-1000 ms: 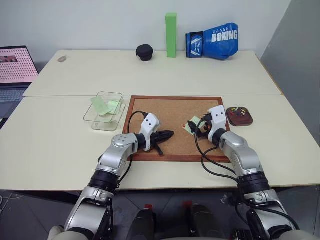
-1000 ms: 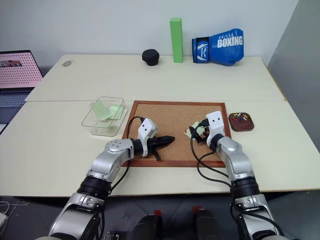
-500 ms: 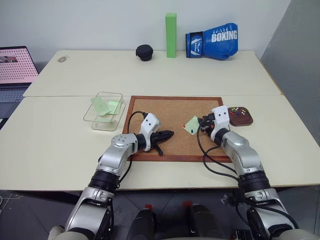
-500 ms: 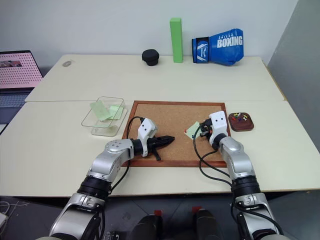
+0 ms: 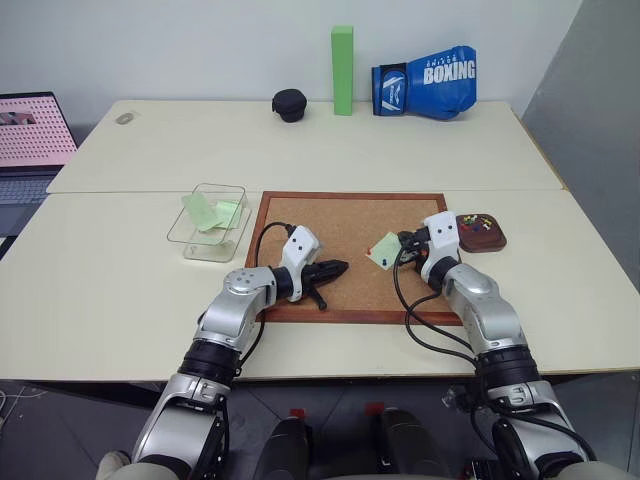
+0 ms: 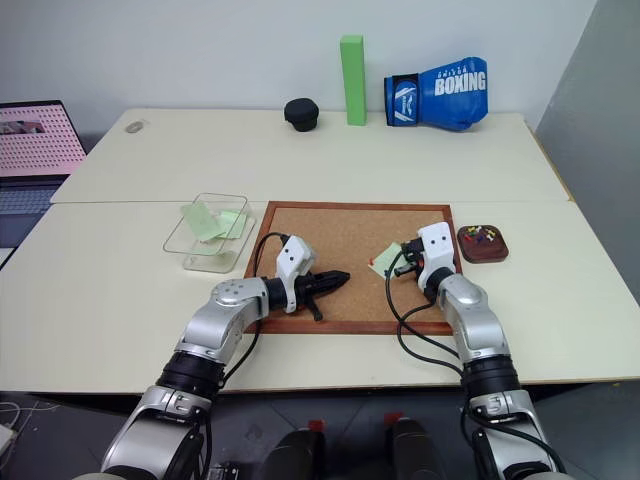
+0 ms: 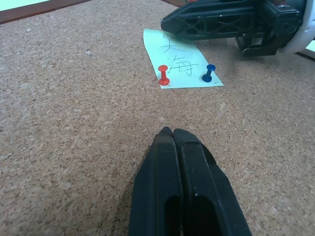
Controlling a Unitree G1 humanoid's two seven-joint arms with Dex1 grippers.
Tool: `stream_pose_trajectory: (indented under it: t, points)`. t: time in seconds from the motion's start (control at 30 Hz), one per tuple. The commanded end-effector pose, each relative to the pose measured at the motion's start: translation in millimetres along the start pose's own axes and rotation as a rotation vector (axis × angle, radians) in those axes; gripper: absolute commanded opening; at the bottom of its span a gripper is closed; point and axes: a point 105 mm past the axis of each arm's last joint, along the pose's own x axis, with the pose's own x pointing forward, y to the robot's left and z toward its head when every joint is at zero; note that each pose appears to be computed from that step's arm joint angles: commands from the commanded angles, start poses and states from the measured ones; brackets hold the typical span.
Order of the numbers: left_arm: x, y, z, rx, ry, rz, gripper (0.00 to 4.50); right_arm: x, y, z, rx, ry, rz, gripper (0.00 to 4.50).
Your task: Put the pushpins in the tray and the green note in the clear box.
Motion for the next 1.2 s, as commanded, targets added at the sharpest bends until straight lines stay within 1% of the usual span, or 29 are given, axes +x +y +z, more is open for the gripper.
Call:
stream_pose_trajectory:
  t: [0.03, 0.3, 0.43, 0.53, 0.6, 0.63, 0.67, 0.73, 0.8, 0.9, 1.03, 1.13, 1.2]
  points:
    - [3, -7, -14, -0.038, 0.041, -0.015, 0.00, -5, 5, 37, -0.029, -0.127, 0.030, 0.01]
    - [3, -6, -13, -0.040, 0.045, -0.014, 0.00, -12, 12, 43, -0.055, -0.151, 0.042, 0.01]
    - [3, -7, -13, -0.039, 0.047, -0.018, 0.00, -14, 2, 50, -0.050, -0.178, -0.012, 0.01]
    - [3, -7, -13, -0.037, 0.048, -0.022, 0.00, -18, -7, 64, 0.008, -0.234, -0.046, 0.01]
    - [3, -7, -13, -0.037, 0.048, -0.023, 0.00, -19, -11, 68, 0.025, -0.248, -0.061, 0.01]
    - [3, -7, -13, -0.037, 0.048, -0.023, 0.00, -20, -17, 70, 0.028, -0.251, -0.093, 0.01]
    - [3, -7, -13, -0.036, 0.049, -0.024, 0.00, -21, -31, 69, 0.025, -0.244, -0.164, 0.01]
    - [4, -7, -12, -0.035, 0.051, -0.026, 0.00, -26, -68, 62, -0.019, -0.194, -0.353, 0.01]
    - [4, -7, -13, -0.034, 0.053, -0.028, 0.00, -32, -95, 54, -0.055, -0.136, -0.487, 0.01]
    - [5, -9, -14, -0.033, 0.056, -0.032, 0.00, -39, -121, 46, -0.033, -0.091, -0.593, 0.01]
    - [4, -10, -15, -0.034, 0.057, -0.036, 0.00, -38, -131, 40, 0.018, -0.062, -0.601, 0.01]
    - [3, -10, -16, -0.036, 0.058, -0.033, 0.00, -36, -129, 37, 0.058, -0.065, -0.579, 0.01]
    - [2, -10, -16, -0.037, 0.058, -0.030, 0.00, -32, -123, 36, 0.097, -0.067, -0.529, 0.01]
